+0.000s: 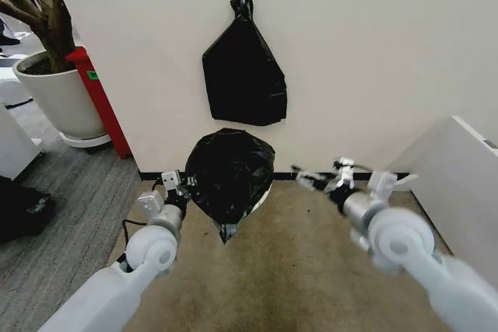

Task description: Place the garbage bag over the trash bin.

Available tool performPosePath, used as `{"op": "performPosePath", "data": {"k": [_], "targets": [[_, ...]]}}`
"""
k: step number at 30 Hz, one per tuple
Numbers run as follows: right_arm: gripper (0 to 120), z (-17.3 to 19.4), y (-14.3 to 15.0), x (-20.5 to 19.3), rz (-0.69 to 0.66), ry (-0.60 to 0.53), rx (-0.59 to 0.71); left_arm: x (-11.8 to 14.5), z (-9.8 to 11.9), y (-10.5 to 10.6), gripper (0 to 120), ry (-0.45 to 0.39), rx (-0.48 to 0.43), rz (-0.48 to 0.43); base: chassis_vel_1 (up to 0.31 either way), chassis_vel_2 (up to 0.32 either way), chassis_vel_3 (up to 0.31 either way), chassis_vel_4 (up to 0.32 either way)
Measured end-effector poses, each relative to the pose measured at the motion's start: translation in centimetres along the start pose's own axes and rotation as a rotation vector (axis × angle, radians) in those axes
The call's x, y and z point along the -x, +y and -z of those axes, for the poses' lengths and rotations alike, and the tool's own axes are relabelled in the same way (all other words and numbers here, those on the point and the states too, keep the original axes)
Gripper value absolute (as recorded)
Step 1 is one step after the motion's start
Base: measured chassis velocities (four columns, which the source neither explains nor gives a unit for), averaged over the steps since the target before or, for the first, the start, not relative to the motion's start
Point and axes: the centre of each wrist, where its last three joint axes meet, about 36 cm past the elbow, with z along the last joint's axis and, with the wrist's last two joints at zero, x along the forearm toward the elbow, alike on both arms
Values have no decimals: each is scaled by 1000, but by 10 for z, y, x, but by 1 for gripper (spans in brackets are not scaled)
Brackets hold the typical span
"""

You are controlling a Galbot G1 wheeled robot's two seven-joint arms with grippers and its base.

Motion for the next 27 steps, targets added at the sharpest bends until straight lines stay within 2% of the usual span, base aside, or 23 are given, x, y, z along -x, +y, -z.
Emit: {"op": "performPosePath", "data": {"k": [3, 12, 13, 14, 17, 22, 24, 27], "targets": [[100, -23, 27, -9, -9, 41, 145, 4, 1, -11, 2, 12, -32, 11, 0, 0, 0, 0], [100, -44, 44, -8, -17, 125, 299, 5, 5, -19, 2, 28, -62, 8, 0, 0, 0, 0], [100, -76, 38, -3, 9, 143, 279, 5, 9, -20, 2, 36, -75, 8, 0, 0, 0, 0], [100, -82, 36, -3, 19, 143, 269, 4, 10, -20, 2, 37, -77, 7, 0, 0, 0, 0], [94, -95, 31, 0, 44, 153, 247, 3, 12, -21, 2, 39, -83, 2, 0, 0, 0, 0], [73, -104, 25, 20, 54, 152, 239, -2, 15, -23, 2, 42, -88, -13, 0, 0, 0, 0], [72, -104, 25, 22, 53, 149, 238, -2, 15, -23, 2, 43, -87, -14, 0, 0, 0, 0], [65, -102, 24, 26, 50, 144, 233, -5, 18, -21, 2, 43, -84, -22, 0, 0, 0, 0]]}}
